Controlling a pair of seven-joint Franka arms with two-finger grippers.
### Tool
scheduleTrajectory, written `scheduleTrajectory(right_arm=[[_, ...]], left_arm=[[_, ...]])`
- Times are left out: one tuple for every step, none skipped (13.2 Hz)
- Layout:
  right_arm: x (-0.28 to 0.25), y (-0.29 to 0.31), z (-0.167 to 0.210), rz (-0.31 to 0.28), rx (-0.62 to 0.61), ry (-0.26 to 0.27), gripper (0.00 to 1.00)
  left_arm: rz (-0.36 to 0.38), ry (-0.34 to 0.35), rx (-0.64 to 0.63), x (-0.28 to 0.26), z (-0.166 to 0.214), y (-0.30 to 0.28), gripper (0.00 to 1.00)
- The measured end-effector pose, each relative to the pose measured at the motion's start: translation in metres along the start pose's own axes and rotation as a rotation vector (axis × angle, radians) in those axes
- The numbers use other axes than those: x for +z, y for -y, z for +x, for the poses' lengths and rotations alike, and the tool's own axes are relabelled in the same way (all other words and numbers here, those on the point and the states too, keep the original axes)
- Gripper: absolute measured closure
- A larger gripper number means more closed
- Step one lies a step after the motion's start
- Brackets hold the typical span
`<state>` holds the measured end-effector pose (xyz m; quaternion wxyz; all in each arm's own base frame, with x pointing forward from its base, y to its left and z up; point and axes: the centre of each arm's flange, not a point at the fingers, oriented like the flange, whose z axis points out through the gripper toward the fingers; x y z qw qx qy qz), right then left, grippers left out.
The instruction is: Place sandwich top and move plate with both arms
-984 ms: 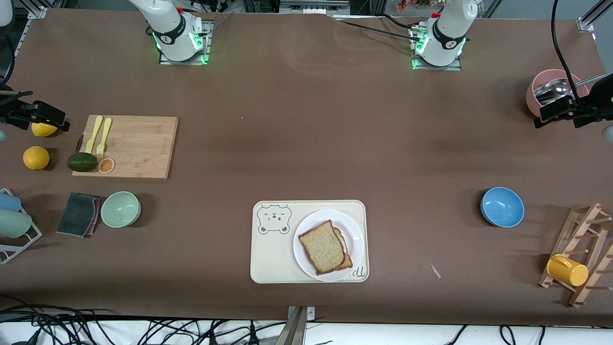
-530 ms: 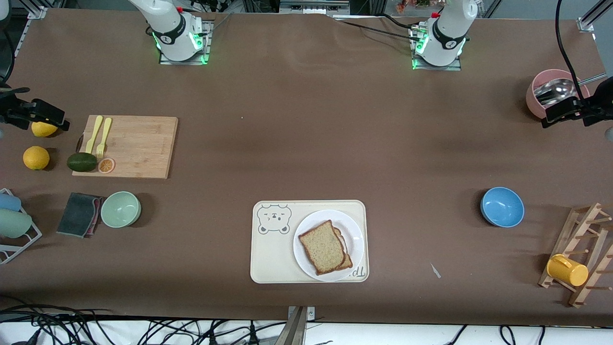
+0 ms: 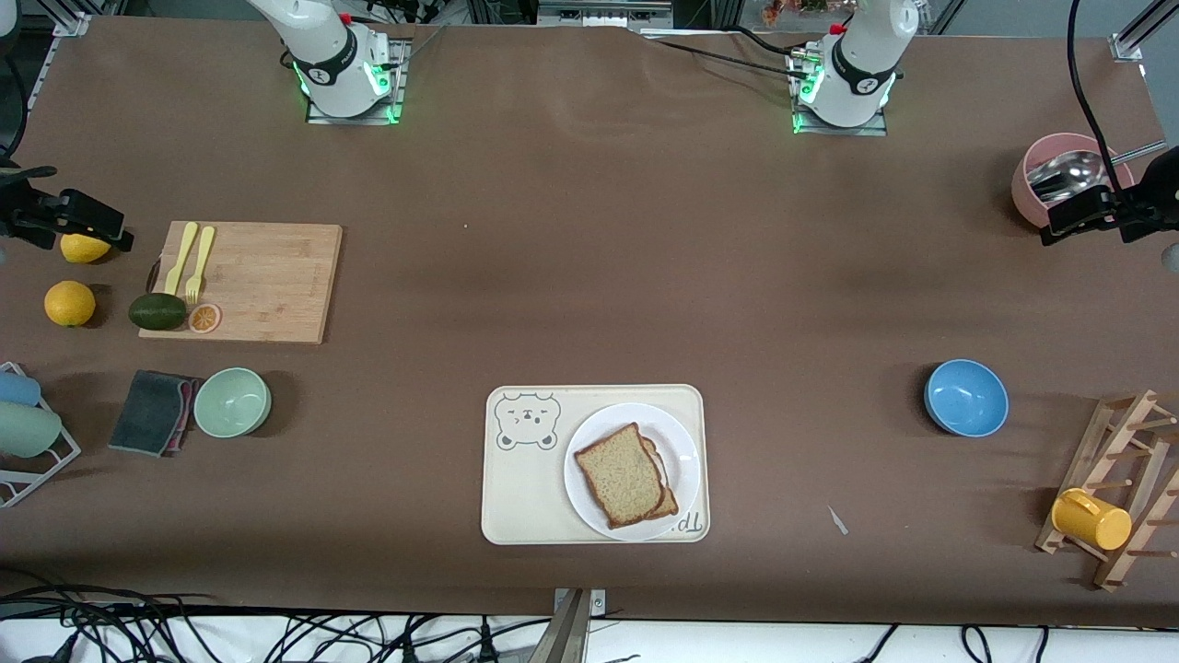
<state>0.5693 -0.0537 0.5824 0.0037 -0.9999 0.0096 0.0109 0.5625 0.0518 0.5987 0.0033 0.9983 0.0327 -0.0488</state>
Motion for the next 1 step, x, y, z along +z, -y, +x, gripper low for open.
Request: scheduleTrajectory(right_arm=[[0.0000,0.0001,0.0000,0.000,0.000,0.000,0.00]], left_arm=[[0.000,0.000,0.000,-0.0002,0.0000,0.0000,0.00]])
